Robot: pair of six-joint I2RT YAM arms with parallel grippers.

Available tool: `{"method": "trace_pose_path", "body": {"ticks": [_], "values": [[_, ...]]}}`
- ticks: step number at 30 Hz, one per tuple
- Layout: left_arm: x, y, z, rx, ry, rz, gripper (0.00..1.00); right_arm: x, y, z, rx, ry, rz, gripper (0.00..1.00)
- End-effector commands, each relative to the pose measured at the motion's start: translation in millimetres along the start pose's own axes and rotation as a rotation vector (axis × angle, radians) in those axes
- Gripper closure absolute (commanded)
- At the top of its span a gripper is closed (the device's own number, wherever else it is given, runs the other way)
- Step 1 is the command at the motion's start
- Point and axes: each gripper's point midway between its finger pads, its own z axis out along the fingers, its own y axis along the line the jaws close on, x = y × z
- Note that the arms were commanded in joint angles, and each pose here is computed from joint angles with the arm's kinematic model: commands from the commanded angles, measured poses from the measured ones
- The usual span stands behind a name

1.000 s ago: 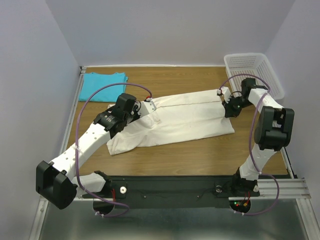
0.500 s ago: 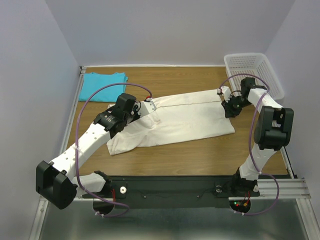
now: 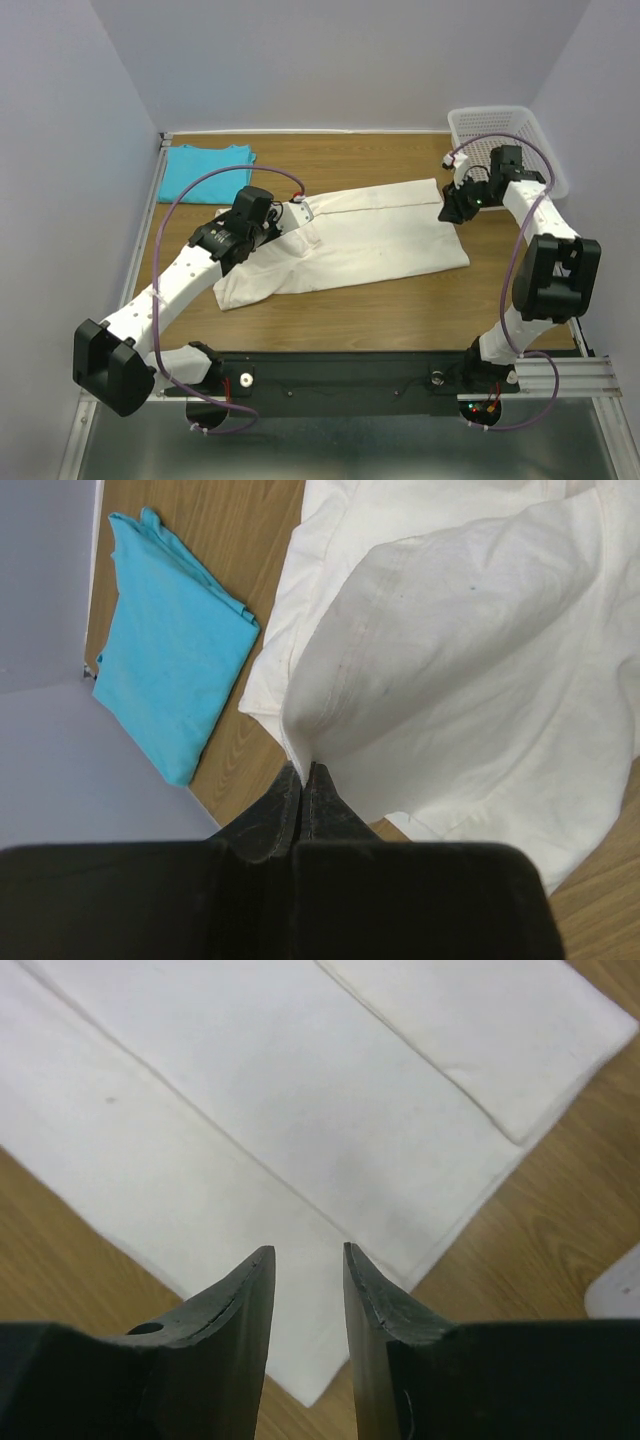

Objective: Fold and stack the t-shirts
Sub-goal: Fold the tshirt

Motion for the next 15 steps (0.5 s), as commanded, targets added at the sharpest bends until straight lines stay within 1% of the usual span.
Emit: {"method": "trace_pose_path", "body": {"ticks": [1,8,15], "values": [[-13.4,14.1,-1.8,-0.043,-0.049,-0.016,1.00,-30.9,52.7,-1.9,-0.153,-0.139,-0.018,0.60],[-13.5,15.2,1.1,-0.043,-0.041,-0.014,1.00,-8.1,89.6,8.9,-0.262,-0.133,0.022,0.60],[-11.0,11.8,6.2,-0.034,-0.029,-0.011,1.00,-7.3,101.9,12.1,-0.299,-0.139,0.013,0.60]]}}
